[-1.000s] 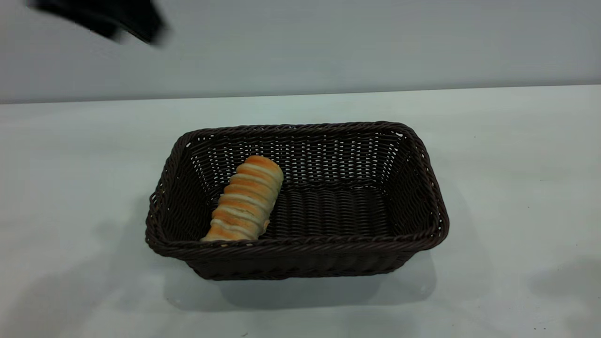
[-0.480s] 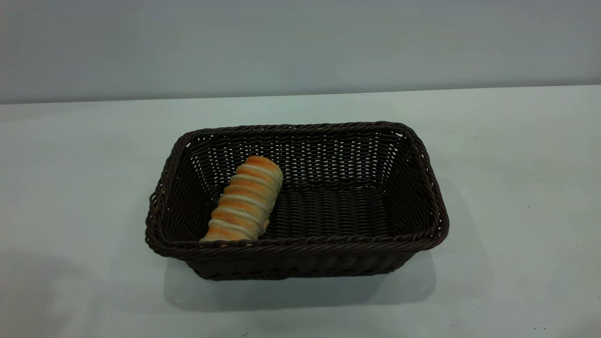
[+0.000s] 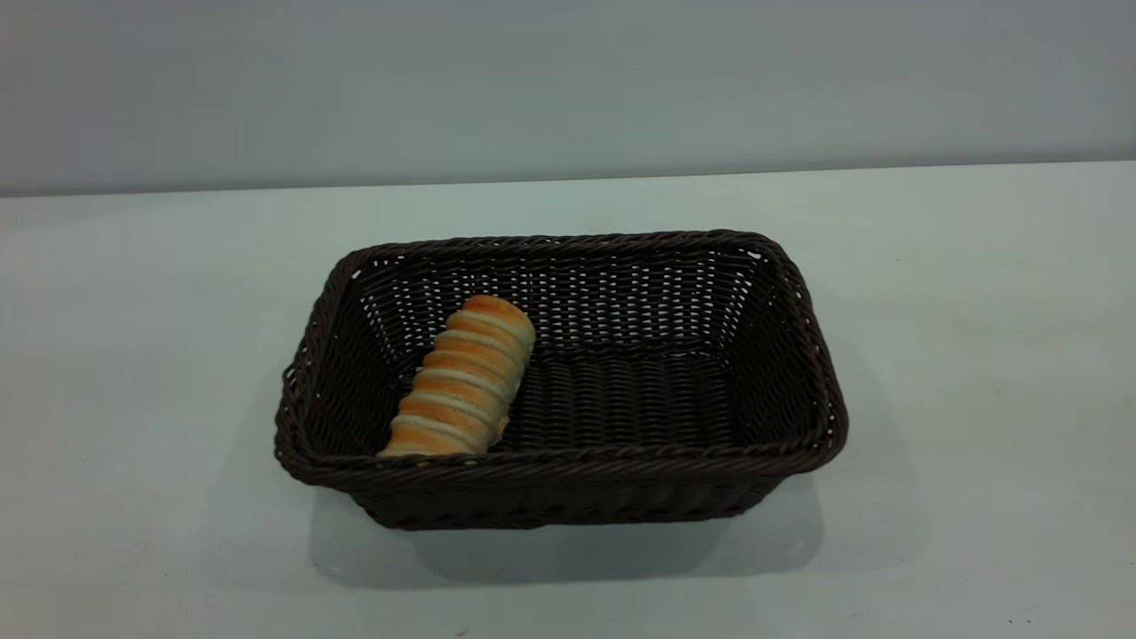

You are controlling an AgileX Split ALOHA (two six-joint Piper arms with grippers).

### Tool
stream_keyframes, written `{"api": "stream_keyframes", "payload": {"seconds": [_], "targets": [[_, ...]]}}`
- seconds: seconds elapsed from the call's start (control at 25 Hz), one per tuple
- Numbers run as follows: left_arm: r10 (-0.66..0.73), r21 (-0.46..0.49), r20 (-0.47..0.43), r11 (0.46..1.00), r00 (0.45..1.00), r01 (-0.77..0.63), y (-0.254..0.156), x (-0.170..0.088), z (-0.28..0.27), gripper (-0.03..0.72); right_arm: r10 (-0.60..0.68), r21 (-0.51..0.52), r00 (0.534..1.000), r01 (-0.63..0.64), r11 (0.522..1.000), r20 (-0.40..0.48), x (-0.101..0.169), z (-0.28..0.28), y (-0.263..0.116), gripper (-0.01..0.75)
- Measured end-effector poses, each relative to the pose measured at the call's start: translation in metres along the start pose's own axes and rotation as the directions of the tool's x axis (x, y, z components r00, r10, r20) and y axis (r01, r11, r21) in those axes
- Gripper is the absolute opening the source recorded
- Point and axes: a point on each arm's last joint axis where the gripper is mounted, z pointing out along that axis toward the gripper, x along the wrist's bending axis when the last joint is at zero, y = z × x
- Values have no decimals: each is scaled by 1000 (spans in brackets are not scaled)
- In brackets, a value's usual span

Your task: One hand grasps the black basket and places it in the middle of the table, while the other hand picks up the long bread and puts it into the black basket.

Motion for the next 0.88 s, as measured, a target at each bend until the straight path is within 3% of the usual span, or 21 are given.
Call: {"api": "stream_keyframes", "payload": {"seconds": [0.48,0.72,0.88], "targets": [[-36,-115,21,993,999,38,-95,-10,-19,528,-75,-140,994,85,986,74,14,-1,-80,371],[-43,-168,33,985,999,48,-122,-15,-13,528,-102,-226,985,133,965,142,13,-5,-89,371],[-85,-190,50,977,995,93,-128,-18,-5,528,-98,-264,987,130,956,129,15,-6,-88,371]]}}
